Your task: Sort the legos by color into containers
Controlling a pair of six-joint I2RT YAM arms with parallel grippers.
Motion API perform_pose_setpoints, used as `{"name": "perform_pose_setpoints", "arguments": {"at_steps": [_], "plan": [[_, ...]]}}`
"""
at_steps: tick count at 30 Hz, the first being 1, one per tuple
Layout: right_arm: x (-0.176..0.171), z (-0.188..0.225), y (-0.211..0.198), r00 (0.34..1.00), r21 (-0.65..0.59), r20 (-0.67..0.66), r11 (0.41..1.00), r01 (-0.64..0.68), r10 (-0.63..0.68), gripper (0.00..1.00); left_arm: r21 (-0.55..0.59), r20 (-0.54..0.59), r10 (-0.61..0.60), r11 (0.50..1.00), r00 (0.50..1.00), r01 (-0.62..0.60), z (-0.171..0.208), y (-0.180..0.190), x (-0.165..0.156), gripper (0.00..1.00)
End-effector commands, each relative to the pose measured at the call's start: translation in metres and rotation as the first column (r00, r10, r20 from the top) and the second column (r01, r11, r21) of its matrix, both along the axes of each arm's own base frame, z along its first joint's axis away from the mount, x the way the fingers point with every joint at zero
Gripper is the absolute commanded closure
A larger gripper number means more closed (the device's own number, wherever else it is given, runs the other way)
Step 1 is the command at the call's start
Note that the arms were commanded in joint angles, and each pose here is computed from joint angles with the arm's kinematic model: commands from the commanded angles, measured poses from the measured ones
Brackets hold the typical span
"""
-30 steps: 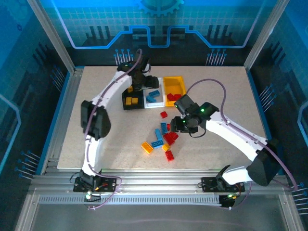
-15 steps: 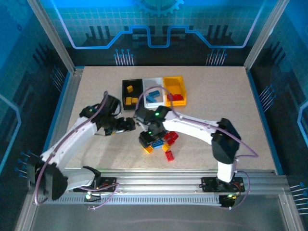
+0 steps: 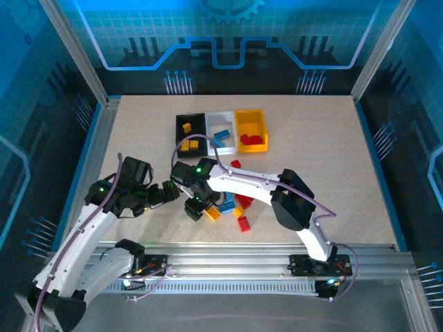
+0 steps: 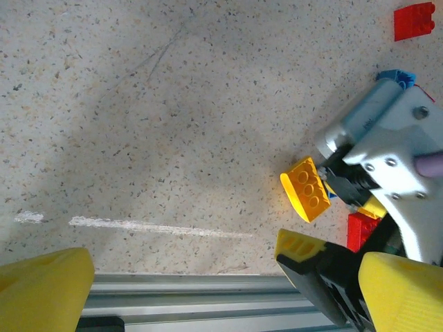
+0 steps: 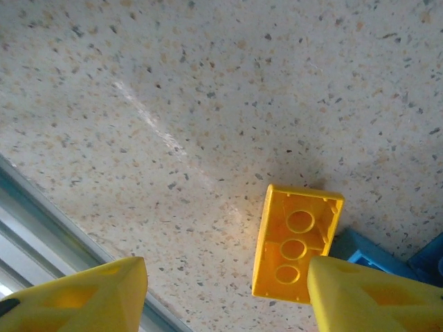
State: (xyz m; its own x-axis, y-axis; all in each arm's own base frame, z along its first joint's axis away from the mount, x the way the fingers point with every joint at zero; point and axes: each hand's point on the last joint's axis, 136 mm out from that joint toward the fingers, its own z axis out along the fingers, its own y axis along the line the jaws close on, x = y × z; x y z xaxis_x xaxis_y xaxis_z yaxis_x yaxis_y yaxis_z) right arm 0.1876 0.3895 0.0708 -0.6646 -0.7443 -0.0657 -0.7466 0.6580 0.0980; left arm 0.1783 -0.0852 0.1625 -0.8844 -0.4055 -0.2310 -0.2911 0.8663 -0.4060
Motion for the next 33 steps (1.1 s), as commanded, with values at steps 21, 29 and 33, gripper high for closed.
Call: {"name": "perform_pose_setpoints", "arguments": {"at_steps": [21, 29, 33], "plan": [[0.008, -0.038, -0.034, 0.997, -0.164, 0.02, 0.983, 0.081, -0.079, 0.44, 0.049, -0.089, 0.076, 0.996, 0.993, -0.072, -0.012, 0.019, -0.025, 0.01], [0.014, -0.052, -0.041, 0.995, -0.212, 0.054, 0.973, 0.091, -0.081, 0.48, 0.049, -0.098, 0.065, 0.997, 0.993, -0.061, -0.013, 0.018, -0.029, 0.01], [0.017, -0.056, -0.04, 0.994, -0.217, 0.059, 0.971, 0.103, -0.092, 0.48, 0.051, -0.095, 0.061, 0.997, 0.994, -0.056, -0.012, 0.019, -0.03, 0.01]]}}
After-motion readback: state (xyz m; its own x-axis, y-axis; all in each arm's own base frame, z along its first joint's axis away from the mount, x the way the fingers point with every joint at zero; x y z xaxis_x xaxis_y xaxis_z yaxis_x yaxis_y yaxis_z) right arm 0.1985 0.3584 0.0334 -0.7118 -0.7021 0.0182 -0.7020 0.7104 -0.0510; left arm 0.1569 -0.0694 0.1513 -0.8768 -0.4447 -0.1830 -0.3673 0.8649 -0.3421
